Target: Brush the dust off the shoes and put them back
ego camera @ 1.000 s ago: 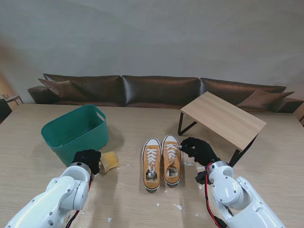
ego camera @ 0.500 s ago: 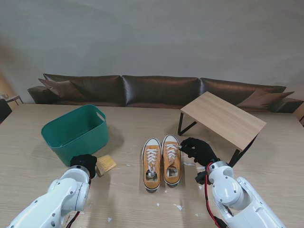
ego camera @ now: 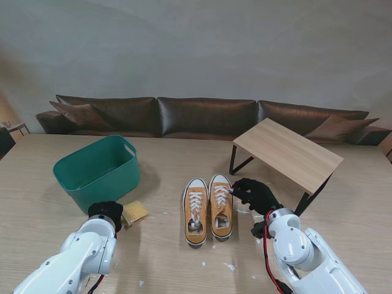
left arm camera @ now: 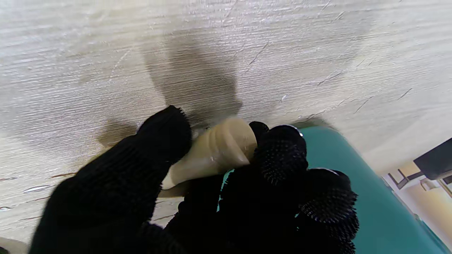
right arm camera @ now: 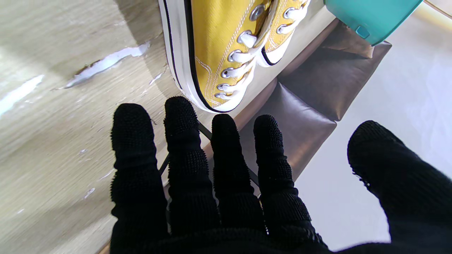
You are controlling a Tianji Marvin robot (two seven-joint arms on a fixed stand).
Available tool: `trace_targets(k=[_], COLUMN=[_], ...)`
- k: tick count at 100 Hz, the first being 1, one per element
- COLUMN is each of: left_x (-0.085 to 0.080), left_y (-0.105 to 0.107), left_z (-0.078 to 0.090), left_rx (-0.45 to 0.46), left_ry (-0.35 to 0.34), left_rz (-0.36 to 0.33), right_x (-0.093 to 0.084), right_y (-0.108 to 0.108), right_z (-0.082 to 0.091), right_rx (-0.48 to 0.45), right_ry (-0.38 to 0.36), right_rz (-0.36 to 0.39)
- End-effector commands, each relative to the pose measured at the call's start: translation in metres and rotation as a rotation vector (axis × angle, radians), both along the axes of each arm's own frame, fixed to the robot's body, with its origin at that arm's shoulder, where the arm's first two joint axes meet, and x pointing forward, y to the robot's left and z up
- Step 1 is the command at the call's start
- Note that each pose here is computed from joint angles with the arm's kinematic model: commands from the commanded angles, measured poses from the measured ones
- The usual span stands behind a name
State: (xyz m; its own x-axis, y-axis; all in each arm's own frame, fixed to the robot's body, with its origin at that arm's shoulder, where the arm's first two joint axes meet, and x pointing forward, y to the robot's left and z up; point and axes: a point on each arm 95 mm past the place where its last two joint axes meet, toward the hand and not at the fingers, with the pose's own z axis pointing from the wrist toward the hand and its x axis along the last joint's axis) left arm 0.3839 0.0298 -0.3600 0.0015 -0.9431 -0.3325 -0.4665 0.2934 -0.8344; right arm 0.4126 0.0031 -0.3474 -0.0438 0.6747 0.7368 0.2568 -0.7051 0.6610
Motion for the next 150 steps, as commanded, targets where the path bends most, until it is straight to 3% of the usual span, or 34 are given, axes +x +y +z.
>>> trace_targets(k=[1,38,63,85,99,116,140,150], left_x=[-0.002,-0.007,-0.012,-0.017,-0.018,-0.013,-0.009,-0.007], left_y=[-0.002,-0.002,-0.009,-0.02,-0.03,-0.046,-0.071,-0.084], left_z=[0.0,0.004,0.023,0.046,0.06,0.068,0.06,0.056], left_rx=[-0.001,0.004,0.011,0.064,0.065,-0.157,-0.479,-0.555], left_ry=[0.018,0.026,0.006,0.005,-0.025,-0.1,-0.112,-0.121], left_rz=[0.004,0.002,-0.025,-0.076,-0.181,-0.328,-0.467,-0.517], right_x=[-0.003,-0.003,-0.003,-0.004,-0.003,-0.003,-0.001,-0.001], right_y=[0.004,0.004,0.004,0.005,0.005,0.006,0.006,0.006], right_z=[-0.003,-0.004,-0.006,-0.006,-0.006,-0.007,-0.008,-0.009], right_rx=[0.004,0.013,0.016,0.018,0.017,0.016,0.016,0.016], right_ry=[0.015,0.021,0.032,0.037,0.036,0.034,0.034,0.035], right_rz=[0.018,0.021,0.028,0.032,0.031,0.029,0.026,0.028])
